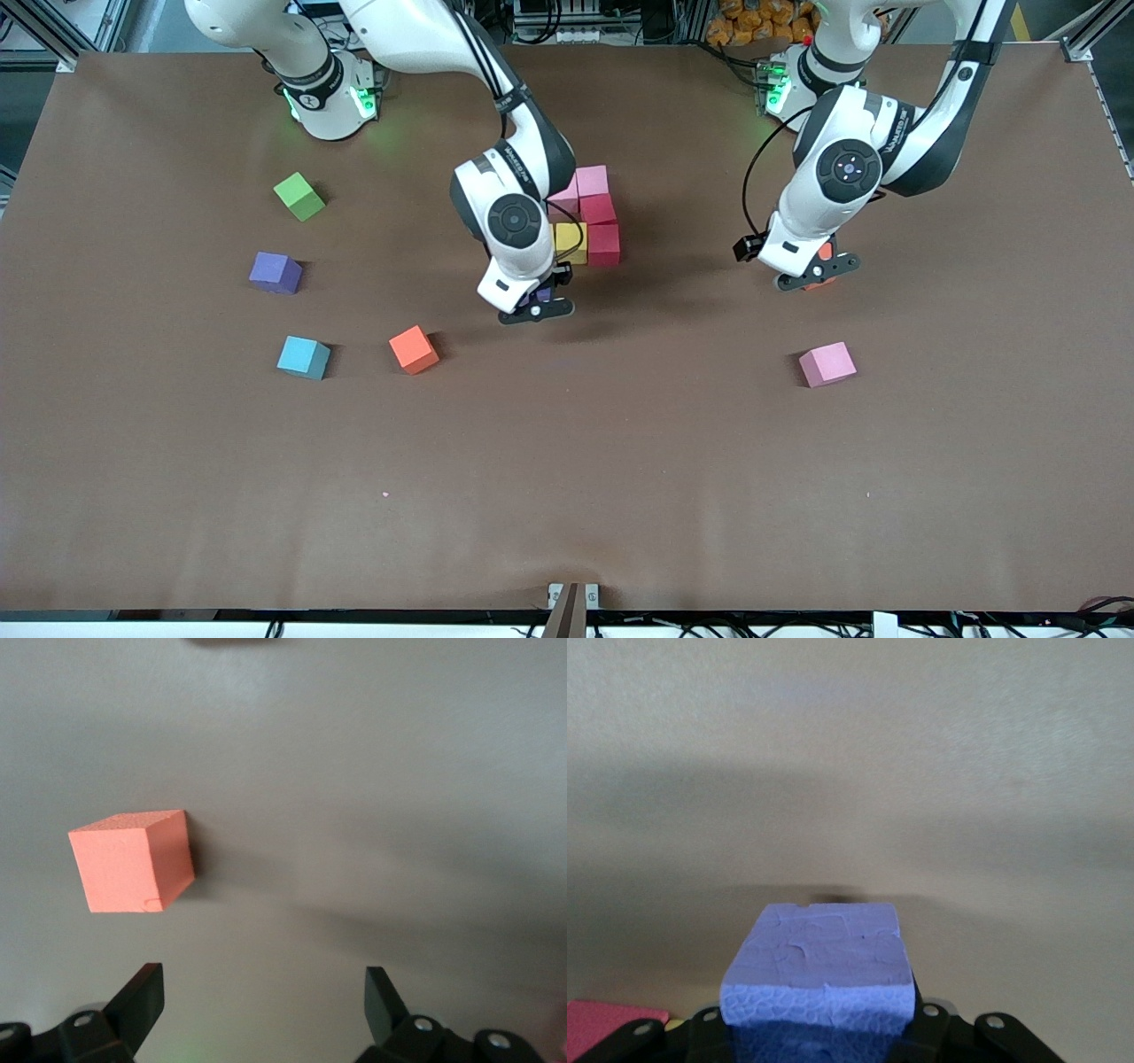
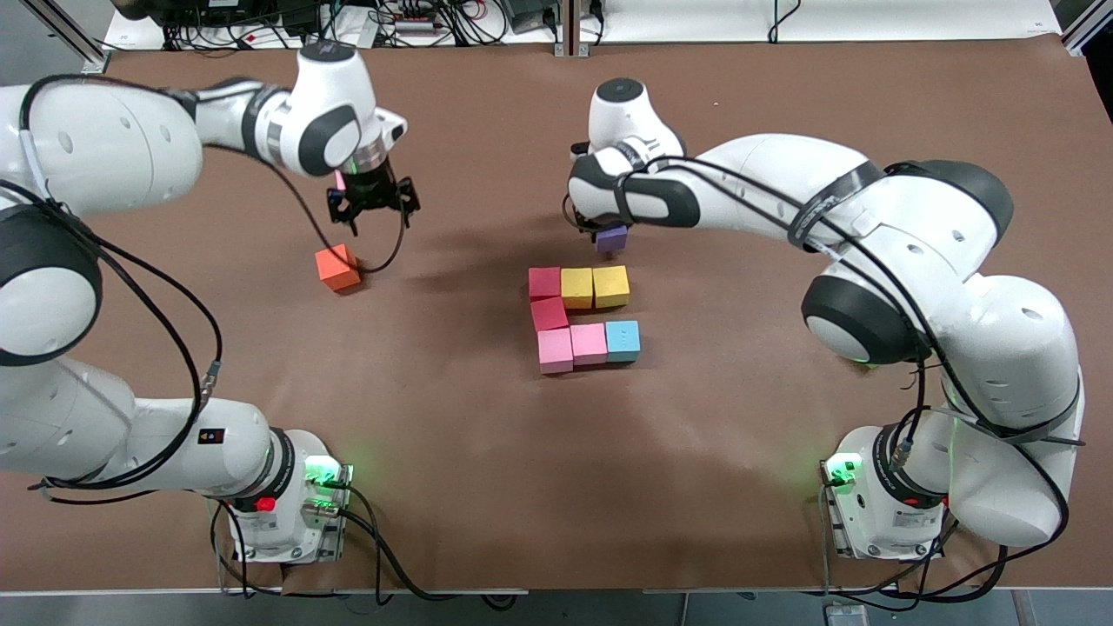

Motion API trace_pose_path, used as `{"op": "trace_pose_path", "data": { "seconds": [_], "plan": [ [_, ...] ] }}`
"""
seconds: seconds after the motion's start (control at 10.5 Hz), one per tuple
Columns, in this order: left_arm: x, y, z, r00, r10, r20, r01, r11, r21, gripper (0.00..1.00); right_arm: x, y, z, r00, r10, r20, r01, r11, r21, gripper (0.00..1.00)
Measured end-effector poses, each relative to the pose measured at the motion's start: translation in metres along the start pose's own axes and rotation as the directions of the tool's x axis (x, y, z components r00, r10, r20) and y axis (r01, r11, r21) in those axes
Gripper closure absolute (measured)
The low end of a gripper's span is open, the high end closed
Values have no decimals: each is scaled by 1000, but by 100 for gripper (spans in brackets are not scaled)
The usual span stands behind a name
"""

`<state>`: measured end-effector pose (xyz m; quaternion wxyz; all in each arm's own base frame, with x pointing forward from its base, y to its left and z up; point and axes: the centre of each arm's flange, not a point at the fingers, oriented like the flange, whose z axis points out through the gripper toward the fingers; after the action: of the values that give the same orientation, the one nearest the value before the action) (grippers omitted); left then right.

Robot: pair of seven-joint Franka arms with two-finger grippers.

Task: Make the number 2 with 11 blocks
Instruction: 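Place the blue cube on the cluster while the left gripper reaches pink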

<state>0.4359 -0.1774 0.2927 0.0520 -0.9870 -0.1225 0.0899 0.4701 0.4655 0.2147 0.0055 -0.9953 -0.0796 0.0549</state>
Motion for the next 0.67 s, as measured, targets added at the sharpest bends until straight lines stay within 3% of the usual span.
{"op": "trace_pose_path", "data": {
  "seconds": [0.29,0.67],
  "plan": [
    [5,-63,34,999,25,43,-25,1000,8,0,-15,-6,16,1000,19,-6,-19,1000,-12,35],
    [20,-116,45,998,43,48,-41,999,-23,0,-30,-12,29,999,40,-4,-40,999,-26,33]
  ]
}}
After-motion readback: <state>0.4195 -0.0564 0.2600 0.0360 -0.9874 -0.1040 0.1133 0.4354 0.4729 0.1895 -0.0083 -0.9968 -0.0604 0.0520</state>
